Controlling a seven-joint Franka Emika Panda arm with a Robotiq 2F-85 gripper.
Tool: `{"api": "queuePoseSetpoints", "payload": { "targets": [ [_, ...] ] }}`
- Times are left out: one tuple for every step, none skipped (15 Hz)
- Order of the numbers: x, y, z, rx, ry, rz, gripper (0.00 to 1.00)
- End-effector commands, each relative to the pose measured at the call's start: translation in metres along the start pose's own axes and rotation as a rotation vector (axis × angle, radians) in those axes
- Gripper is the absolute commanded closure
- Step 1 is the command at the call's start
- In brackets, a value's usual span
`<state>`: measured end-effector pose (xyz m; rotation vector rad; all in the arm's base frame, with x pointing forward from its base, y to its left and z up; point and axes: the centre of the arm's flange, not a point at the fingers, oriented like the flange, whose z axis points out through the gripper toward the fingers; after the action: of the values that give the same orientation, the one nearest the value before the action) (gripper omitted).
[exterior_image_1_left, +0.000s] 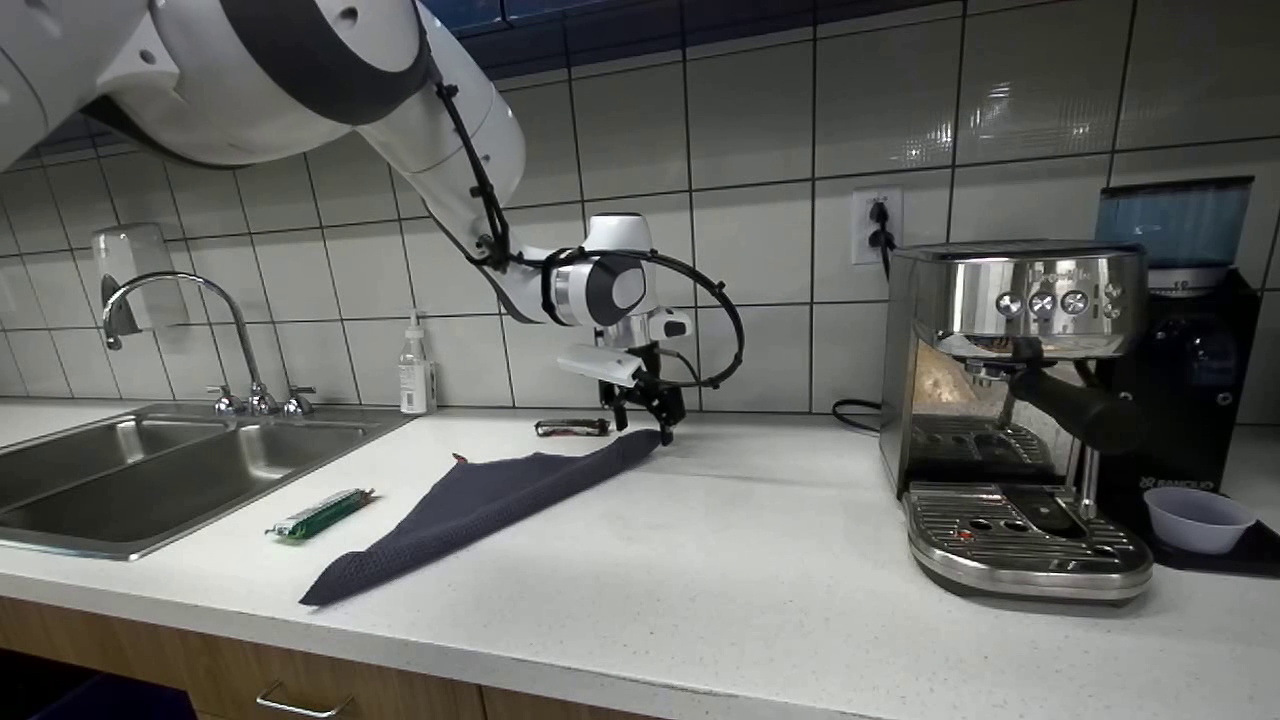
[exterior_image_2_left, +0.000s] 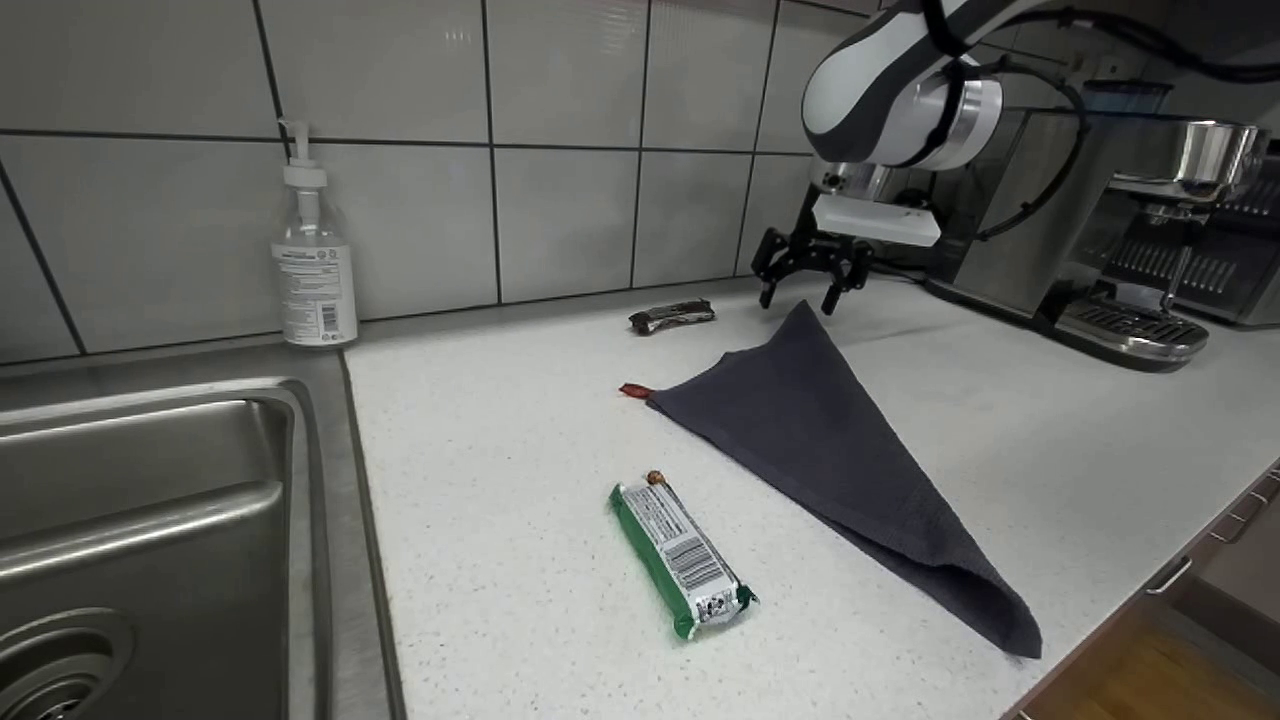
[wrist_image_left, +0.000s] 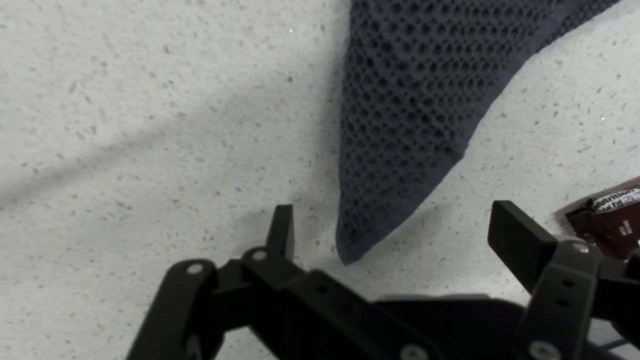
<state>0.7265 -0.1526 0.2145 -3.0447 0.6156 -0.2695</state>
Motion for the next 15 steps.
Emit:
{"api": "queuePoseSetpoints", "payload": {
  "targets": [
    [0.0113, -0.0003, -0.0012, -0.018, -0.008, 0.006, 0.14],
    [0.0113, 0.0002, -0.0007, -0.018, -0.009, 0.006, 0.26],
    [0.0113, 0.0004, -0.0006, -0.018, -0.009, 0.007, 0.34],
    [0.0112, 0.0006, -0.0004, -0.017, -0.009, 0.006, 0.42],
    [0.0107, 0.0008, -0.0003, -0.016, -0.009, 0.005, 0.51],
    [0.0104, 0.001, -0.0005, -0.016, -0.009, 0.005, 0.58],
    [0.01, 0.0012, -0.0007, -0.016, -0.01, 0.004, 0.66],
    [0.0095, 0.0013, -0.0008, -0.016, -0.009, 0.004, 0.73],
    [0.0092, 0.0014, -0.0009, -0.015, -0.009, 0.004, 0.82],
    [0.0089, 0.0015, -0.0012, -0.015, -0.009, 0.004, 0.88],
    [0.0083, 0.0017, -0.0014, -0.015, -0.009, 0.003, 0.97],
    [0.0077, 0.0018, -0.0016, -0.016, -0.008, 0.002, 1.0],
    [0.007, 0.0017, -0.0021, -0.015, -0.008, 0.001, 1.0],
    [0.0062, 0.0017, -0.003, -0.013, -0.007, 0.0, 1.0],
    [0.0056, 0.0015, -0.0041, -0.012, -0.006, 0.0, 1.0]
  ]
}}
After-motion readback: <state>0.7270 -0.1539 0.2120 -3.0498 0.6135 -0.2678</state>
